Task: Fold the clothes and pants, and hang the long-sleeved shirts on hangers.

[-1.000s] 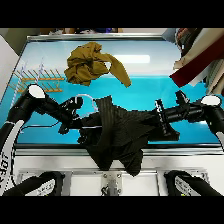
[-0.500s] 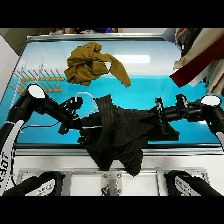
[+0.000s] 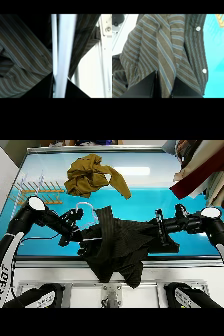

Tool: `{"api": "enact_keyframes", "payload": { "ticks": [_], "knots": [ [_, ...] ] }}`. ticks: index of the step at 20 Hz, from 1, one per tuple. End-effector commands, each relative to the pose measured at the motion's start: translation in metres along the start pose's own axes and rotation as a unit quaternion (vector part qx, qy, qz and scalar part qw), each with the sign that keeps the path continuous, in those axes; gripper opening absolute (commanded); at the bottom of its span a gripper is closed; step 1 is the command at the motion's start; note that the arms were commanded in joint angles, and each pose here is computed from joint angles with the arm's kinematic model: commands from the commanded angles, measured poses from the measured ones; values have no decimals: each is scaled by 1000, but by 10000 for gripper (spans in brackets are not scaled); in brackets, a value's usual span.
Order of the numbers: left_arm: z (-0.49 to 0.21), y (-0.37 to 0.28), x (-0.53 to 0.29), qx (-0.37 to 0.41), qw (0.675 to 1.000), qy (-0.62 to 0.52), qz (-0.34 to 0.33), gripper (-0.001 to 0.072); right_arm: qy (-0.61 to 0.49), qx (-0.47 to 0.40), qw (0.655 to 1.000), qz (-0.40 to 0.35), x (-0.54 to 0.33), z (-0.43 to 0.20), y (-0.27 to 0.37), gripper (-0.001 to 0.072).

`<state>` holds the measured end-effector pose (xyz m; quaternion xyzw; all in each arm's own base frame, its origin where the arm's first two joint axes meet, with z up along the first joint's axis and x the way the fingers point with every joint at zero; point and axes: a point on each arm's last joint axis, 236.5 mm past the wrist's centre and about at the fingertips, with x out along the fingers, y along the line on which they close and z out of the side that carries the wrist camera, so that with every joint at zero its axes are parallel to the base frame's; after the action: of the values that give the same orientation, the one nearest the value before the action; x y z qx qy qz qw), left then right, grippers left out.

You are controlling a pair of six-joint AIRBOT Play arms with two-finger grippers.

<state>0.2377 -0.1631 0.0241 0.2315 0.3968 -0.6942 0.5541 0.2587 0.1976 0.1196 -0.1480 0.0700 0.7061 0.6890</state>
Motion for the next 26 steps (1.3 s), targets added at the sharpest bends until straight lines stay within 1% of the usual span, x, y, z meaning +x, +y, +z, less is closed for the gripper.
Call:
{"api": "enact_keyframes", "payload": {
  "ticks": [1, 3, 4, 5, 6, 7, 11, 13, 17, 20, 22, 24, 26],
  "knots": [
    [-1, 1, 0, -55, 998, 3, 3, 19, -1, 0, 1000, 2, 0, 0, 1, 21],
    [-1, 1, 0, -74, 997, 3, 3, 19, -1, 0, 1000, 2, 0, 1, 1, 21],
    [-1, 1, 0, -85, 996, 3, 3, 67, -1, 0, 1000, 2, 0, 1, 1, 21],
    [-1, 2, 0, -100, 995, 3, 4, 277, -1, 0, 1000, 2, 0, 1, 1, 21],
    [-1, 6, 0, -131, 991, 1, 14, 379, -1, 0, 1000, 2, 0, 1, 1, 21],
    [-1, 12, 0, -166, 986, -3, 26, 378, -1, 0, 1000, 2, 0, 1, 1, 21],
    [-1, 20, -4, -213, 976, -9, 41, 378, -1, 6, 1000, 2, 0, 1, 1, 20],
    [0, 29, -18, -254, 965, -20, 60, 377, -1, 15, 1000, 2, 0, 1, 1, 20],
    [6, 50, -68, -332, 934, -55, 116, 377, -1, 29, 1000, 2, 0, 1, 1, 20],
    [9, 60, -114, -363, 910, -90, 178, 377, -8, 49, 999, -2, 0, 5, 0, 19],
    [10, 63, -148, -383, 886, -121, 232, 377, -41, 49, 998, -14, -2, 20, -7, 19],
    [8, 59, -179, -414, 851, -157, 283, 376, -85, 48, 995, -34, -6, 40, -17, 19],
    [5, 47, -203, -451, 814, -188, 313, 376, -117, 58, 990, -59, -15, 54, -29, 18]
  ]
}}
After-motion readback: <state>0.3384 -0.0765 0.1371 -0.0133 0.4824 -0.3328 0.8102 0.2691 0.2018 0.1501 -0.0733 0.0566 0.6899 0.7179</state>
